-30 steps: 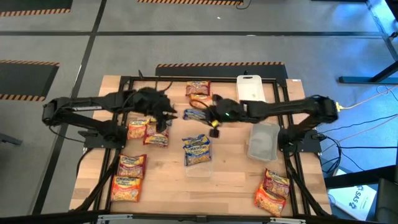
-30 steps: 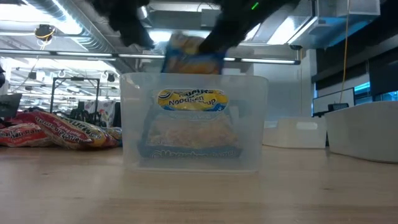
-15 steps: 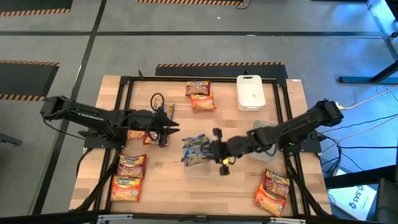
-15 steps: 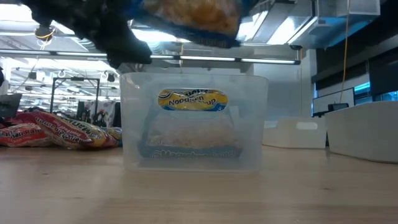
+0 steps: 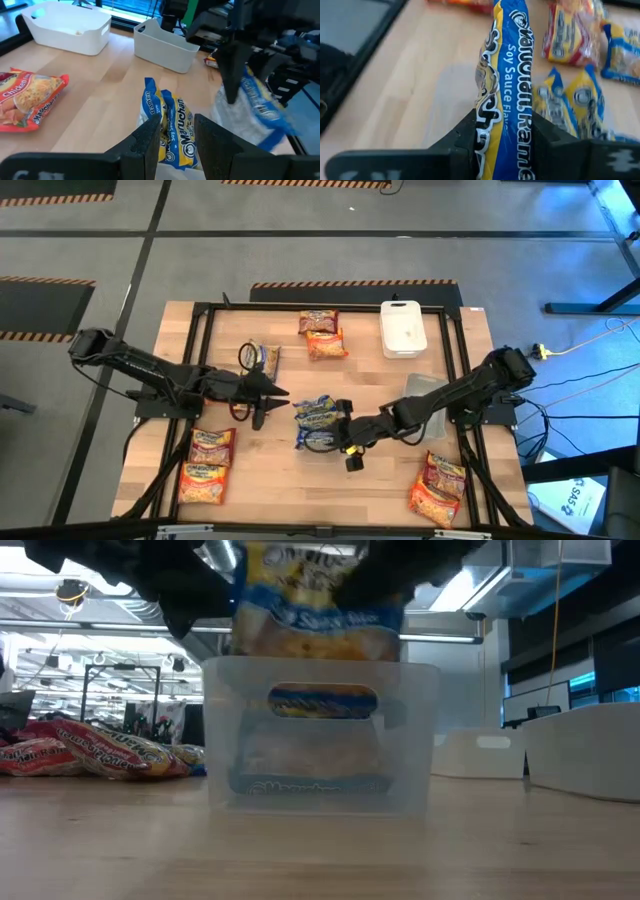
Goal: Sort Maruchan noodles
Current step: Put the top blue noodle pack into the transparent bin
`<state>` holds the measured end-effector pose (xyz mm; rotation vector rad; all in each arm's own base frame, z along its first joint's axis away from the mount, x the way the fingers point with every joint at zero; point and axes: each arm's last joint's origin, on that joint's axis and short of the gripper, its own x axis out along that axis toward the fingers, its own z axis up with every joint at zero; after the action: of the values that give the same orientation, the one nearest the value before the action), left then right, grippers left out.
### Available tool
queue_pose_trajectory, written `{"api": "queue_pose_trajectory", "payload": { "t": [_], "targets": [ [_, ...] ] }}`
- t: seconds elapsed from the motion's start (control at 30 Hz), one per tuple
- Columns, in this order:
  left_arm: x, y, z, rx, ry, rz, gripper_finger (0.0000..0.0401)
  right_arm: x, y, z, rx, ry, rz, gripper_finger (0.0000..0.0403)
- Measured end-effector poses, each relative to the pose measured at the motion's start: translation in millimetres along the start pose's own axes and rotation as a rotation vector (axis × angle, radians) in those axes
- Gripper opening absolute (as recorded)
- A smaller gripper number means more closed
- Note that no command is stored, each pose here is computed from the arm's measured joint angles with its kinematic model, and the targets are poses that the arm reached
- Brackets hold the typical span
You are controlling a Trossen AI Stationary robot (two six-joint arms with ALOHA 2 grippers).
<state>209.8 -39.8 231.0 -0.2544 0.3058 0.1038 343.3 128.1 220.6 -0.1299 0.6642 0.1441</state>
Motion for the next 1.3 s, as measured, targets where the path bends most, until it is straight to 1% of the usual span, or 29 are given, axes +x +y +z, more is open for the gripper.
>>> {"api": "queue_pose_trajectory", "payload": {
  "t": [0.07,0.17,0.23,0.33,0.43,0.57,0.67,0.77,0.87,0.93,1.13,1.23,1.3],
  "targets": [
    [0,-1,0,0.000,-0.001,-0.002,0.0114,-2,1,-4,-0.012,0.034,-0.016,0.0093],
    [0,-1,0,0.001,-0.001,-0.004,0.0114,-6,3,0,-0.029,-0.001,-0.020,0.0091],
    [0,-1,0,0.002,-0.003,0.001,0.0114,-7,3,0,-0.033,0.004,-0.017,0.0091],
    [0,0,0,0.006,-0.014,0.033,0.0114,2,0,-3,-0.018,0.018,-0.009,0.0094],
    [0,1,1,0.008,-0.025,0.064,0.0114,14,-1,-12,-0.007,0.066,0.011,0.0094],
    [0,1,1,0.009,-0.027,0.070,0.0114,24,1,-19,-0.012,0.094,0.010,0.0093],
    [0,1,1,0.009,-0.027,0.070,0.0114,27,0,-21,0.000,0.106,-0.005,0.0104],
    [0,1,1,0.009,-0.027,0.070,0.0114,30,-5,-23,0.037,0.124,0.029,0.0120],
    [0,1,1,0.009,-0.027,0.070,0.0114,32,-12,-23,0.092,0.121,-0.016,0.0138],
    [0,1,1,0.009,-0.027,0.070,0.0114,33,-15,-24,0.100,0.130,-0.045,0.0155],
    [0,1,1,0.009,-0.027,0.069,0.0114,33,-16,-24,0.093,0.128,-0.066,0.0233],
    [0,1,1,0.009,-0.028,0.071,0.0114,26,-16,-20,0.077,0.119,-0.061,0.0269],
    [0,2,2,0.010,-0.041,0.089,0.0114,16,-17,-16,0.071,0.110,-0.058,0.0286]
  ]
}}
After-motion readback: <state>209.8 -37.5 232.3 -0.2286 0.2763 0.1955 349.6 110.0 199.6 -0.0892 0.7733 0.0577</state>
